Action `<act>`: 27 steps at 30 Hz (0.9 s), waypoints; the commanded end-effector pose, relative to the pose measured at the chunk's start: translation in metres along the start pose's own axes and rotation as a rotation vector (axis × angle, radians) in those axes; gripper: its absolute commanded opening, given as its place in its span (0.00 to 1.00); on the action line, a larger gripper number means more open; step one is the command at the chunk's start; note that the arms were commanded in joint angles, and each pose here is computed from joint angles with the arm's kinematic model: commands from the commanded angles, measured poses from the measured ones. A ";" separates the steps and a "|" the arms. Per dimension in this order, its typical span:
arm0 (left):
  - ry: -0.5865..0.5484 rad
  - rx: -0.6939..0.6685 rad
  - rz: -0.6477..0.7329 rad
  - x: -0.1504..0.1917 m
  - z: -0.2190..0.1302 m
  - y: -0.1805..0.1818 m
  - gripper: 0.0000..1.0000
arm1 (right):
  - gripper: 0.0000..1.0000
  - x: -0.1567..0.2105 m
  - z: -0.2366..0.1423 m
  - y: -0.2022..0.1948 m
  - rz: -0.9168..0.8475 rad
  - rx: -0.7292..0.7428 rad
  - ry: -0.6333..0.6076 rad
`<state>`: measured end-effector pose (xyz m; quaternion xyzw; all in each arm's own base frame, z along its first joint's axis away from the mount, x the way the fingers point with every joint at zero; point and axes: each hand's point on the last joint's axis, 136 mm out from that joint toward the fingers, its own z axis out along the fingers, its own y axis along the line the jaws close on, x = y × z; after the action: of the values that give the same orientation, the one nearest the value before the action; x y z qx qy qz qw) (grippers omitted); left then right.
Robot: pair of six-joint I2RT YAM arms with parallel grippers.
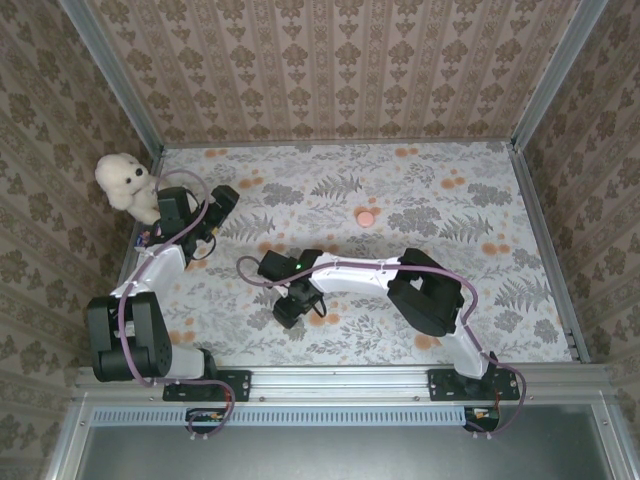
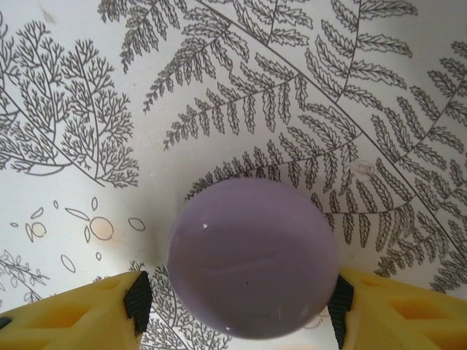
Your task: Insert the wireless bluetooth earbuds into the charging case
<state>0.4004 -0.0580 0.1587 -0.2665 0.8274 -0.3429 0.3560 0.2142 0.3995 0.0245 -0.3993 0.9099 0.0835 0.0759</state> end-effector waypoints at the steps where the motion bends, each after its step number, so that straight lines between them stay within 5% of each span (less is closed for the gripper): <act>1: -0.005 0.042 0.051 -0.008 0.000 -0.016 1.00 | 0.68 -0.002 -0.003 -0.011 -0.044 0.074 0.016; 17: -0.003 0.057 0.047 -0.012 -0.003 -0.016 1.00 | 0.67 -0.002 0.010 -0.006 -0.102 0.064 0.062; 27: -0.089 0.108 -0.050 -0.022 -0.018 -0.017 1.00 | 0.59 -0.001 0.013 -0.009 -0.148 0.132 0.088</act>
<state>0.4039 -0.0490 0.1717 -0.2735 0.8070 -0.3628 0.3772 0.2248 0.4032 0.0181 -0.4517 0.8880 0.0285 0.0816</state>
